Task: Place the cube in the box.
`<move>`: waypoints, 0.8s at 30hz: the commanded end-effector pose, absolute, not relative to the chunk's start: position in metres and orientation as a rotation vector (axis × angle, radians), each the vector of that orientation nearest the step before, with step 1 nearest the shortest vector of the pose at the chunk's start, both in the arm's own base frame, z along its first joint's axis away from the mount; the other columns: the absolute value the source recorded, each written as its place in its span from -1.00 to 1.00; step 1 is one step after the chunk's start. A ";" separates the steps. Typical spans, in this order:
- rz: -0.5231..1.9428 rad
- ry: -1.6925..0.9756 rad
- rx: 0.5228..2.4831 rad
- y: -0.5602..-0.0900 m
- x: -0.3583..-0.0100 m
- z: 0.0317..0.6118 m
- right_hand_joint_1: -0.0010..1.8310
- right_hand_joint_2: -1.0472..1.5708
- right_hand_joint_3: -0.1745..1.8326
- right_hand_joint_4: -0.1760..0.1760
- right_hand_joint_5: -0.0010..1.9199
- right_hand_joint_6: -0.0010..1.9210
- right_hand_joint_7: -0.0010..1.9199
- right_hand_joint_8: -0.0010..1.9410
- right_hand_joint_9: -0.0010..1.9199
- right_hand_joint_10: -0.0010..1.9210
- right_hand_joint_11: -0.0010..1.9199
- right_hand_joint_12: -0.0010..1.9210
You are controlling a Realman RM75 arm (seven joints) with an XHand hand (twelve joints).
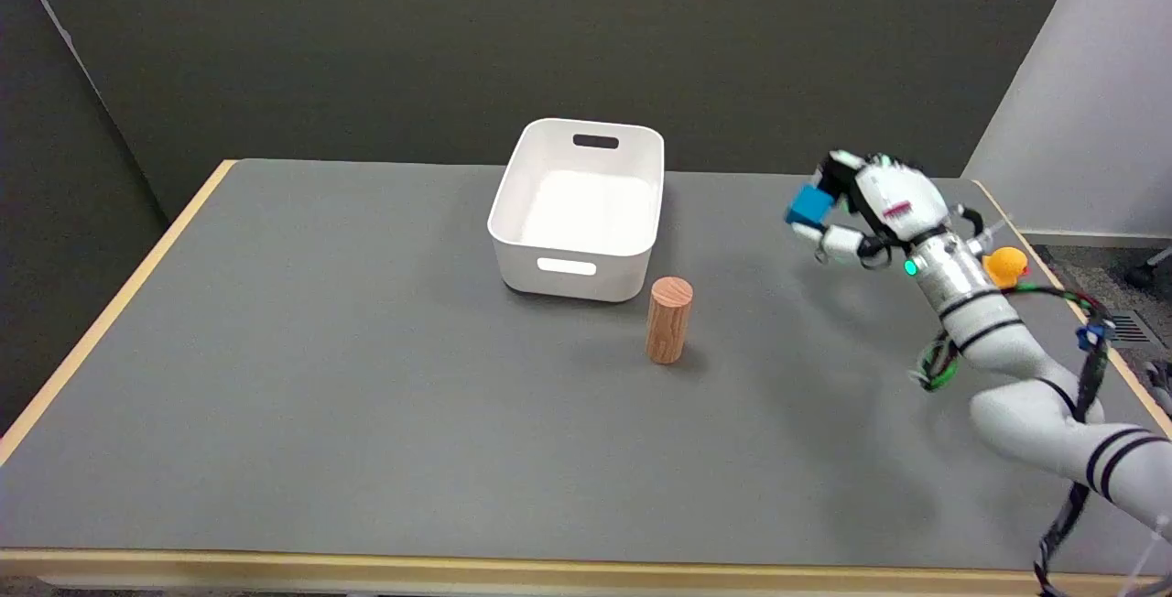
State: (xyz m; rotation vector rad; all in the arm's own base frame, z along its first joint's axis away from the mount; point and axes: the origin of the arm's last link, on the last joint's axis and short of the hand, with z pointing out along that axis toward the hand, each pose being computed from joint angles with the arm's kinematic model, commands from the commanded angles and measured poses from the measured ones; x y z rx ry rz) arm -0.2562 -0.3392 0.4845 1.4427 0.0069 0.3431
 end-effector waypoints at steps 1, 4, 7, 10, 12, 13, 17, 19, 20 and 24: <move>0.650 0.307 1.846 -0.400 -0.154 0.334 0.28 0.73 -0.60 -0.97 -0.43 0.49 -0.24 0.77 -0.24 0.99 -0.60 0.96; 0.641 0.271 1.898 -0.420 -0.155 0.301 0.26 0.66 -0.40 -1.00 -0.38 0.67 -0.33 0.72 -0.22 1.00 -0.63 1.00; 0.576 0.202 1.928 -0.438 -0.168 0.273 0.25 0.66 -0.39 -1.00 -0.38 0.68 -0.34 0.73 -0.24 1.00 -0.63 1.00; 0.527 0.132 1.924 -0.451 -0.188 0.258 0.25 0.66 -0.38 -1.00 -0.39 0.69 -0.34 0.74 -0.26 1.00 -0.63 1.00; 0.513 0.069 1.916 -0.458 -0.202 0.249 0.25 0.66 -0.38 -1.00 -0.39 0.69 -0.34 0.74 -0.25 1.00 -0.63 1.00; 0.504 0.035 1.911 -0.461 -0.209 0.245 0.25 0.66 -0.38 -1.00 -0.39 0.69 -0.34 0.75 -0.25 1.00 -0.63 1.00; 0.437 -0.071 1.901 -0.473 -0.231 0.230 0.25 0.66 -0.38 -1.00 -0.39 0.69 -0.35 0.75 -0.26 1.00 -0.64 1.00; 0.383 -0.117 1.881 -0.478 -0.244 0.226 0.25 0.66 -0.39 -1.00 -0.39 0.69 -0.35 0.75 -0.27 1.00 -0.65 1.00; 0.358 -0.143 1.865 -0.480 -0.250 0.227 0.25 0.66 -0.39 -1.00 -0.39 0.69 -0.35 0.75 -0.27 1.00 -0.66 1.00; 0.242 -0.270 1.781 -0.486 -0.277 0.237 0.24 0.68 -0.41 -1.00 -0.40 0.70 -0.36 0.76 -0.31 1.00 -0.73 1.00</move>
